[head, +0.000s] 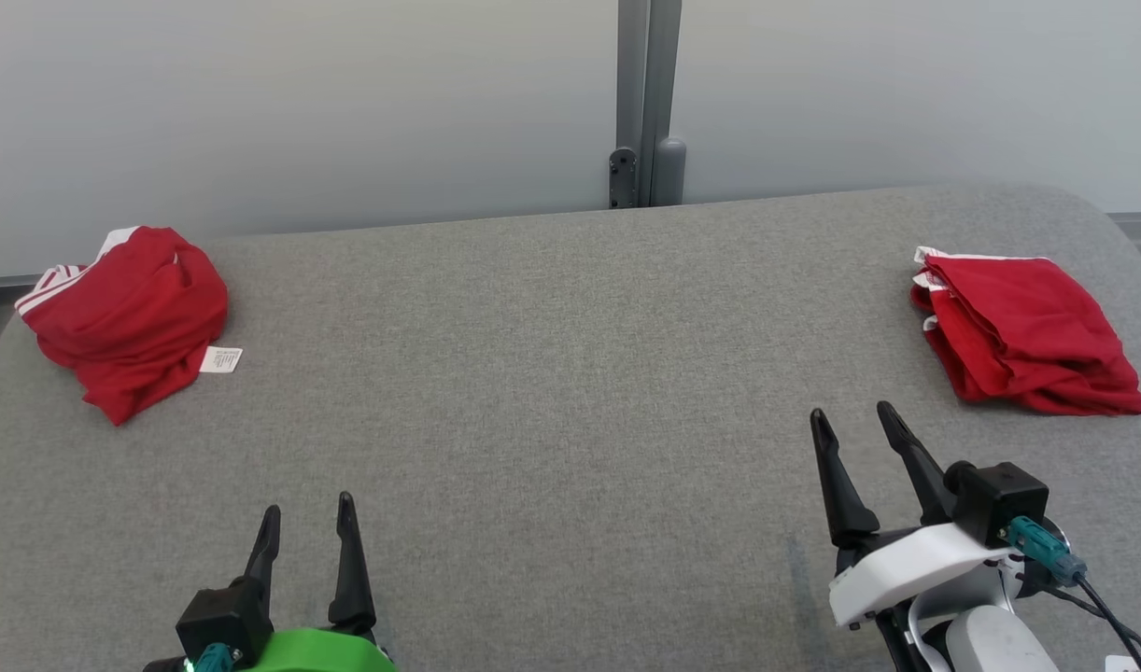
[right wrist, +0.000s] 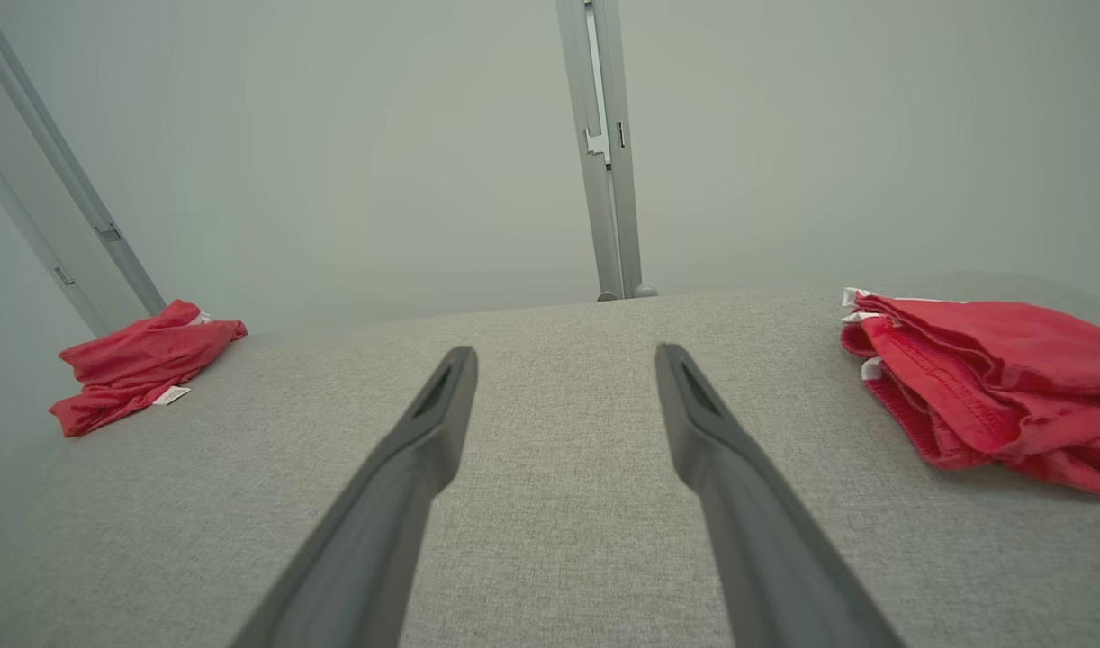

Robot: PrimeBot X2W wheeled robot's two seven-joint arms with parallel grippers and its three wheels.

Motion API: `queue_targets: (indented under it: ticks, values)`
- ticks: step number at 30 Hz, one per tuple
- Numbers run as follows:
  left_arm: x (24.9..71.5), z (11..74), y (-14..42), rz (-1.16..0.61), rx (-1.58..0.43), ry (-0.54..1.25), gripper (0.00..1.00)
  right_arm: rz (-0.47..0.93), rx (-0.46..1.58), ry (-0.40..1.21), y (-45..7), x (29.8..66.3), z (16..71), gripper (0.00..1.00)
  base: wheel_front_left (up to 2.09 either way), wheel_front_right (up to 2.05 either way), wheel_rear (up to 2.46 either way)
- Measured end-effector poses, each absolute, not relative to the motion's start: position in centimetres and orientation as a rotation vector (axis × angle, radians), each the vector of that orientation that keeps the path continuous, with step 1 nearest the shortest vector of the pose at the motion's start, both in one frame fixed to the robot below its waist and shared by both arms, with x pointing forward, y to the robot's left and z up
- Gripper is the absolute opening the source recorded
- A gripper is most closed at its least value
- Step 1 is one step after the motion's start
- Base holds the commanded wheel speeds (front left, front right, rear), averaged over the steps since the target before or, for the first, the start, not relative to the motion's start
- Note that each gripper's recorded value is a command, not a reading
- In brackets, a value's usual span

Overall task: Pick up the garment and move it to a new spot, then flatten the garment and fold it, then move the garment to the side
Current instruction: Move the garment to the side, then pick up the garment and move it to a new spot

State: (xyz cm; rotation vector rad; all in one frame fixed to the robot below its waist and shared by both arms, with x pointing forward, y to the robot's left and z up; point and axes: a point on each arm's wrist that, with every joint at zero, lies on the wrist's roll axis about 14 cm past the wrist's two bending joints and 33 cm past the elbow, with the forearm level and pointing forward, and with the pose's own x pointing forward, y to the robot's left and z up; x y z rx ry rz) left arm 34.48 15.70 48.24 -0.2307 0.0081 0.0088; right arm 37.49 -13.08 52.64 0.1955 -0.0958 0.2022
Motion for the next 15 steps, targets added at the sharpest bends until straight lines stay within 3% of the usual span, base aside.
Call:
queue_targets:
  ticks: [15]
  values:
    - [34.49,48.19,15.81,0.011,-0.227,0.008,1.0,0.208,0.2,-0.094,-12.87,37.59,52.58,1.0,0.0,0.0,0.0]
